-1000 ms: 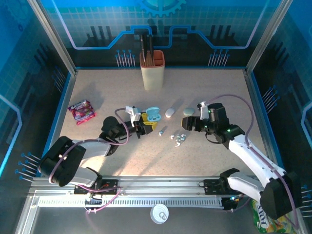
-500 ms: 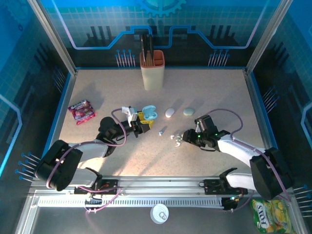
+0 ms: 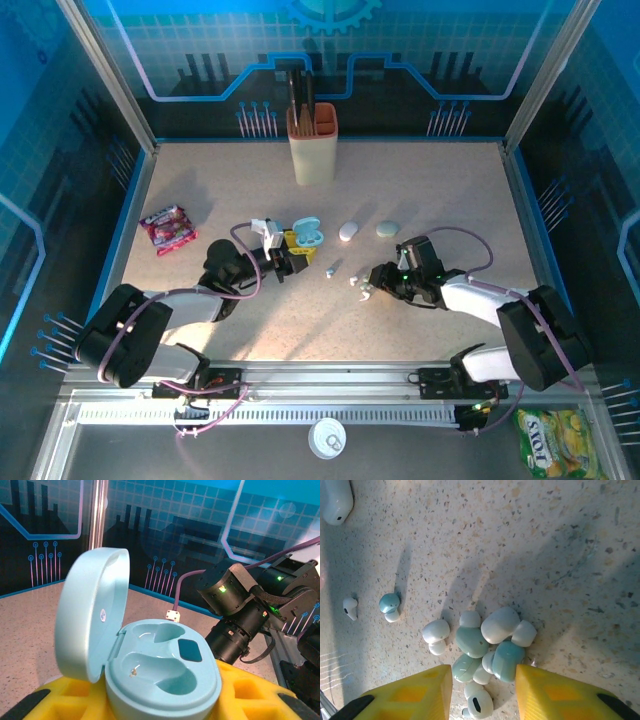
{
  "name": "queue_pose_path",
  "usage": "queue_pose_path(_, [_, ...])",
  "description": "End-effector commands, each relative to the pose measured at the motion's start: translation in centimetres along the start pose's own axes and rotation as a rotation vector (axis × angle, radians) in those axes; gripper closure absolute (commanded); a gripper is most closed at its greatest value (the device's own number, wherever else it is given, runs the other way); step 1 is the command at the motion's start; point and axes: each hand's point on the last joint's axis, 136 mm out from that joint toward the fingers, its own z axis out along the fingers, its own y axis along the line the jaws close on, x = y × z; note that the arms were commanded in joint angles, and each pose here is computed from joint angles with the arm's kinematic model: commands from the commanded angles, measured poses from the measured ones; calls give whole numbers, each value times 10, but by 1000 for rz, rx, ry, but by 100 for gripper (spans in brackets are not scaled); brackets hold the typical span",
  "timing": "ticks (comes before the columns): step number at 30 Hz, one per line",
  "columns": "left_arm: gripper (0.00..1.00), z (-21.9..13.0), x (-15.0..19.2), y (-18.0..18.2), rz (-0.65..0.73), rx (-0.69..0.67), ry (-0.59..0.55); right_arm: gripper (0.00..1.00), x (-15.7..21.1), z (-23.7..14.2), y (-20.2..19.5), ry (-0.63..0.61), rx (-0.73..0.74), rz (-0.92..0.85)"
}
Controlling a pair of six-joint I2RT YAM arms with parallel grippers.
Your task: Insert the wireless bluetooth earbuds into the charging case
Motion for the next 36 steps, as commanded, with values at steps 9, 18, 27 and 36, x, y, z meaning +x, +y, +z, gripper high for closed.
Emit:
queue_pose_path(9, [69, -2, -3, -5, 11, 33, -14, 64, -1, 6, -9, 9, 12, 29])
queue_pose_path(18, [69, -3, -2, -7, 11, 36, -13, 76, 1, 10, -22, 23, 73, 50])
queue_pose_path(27, [69, -4, 1, -7, 9, 40, -3, 80, 1, 5, -23, 28, 130, 7])
queue_pose_path(36, [69, -5, 9, -6, 22, 31, 32, 80, 9, -24, -31, 73, 313, -158])
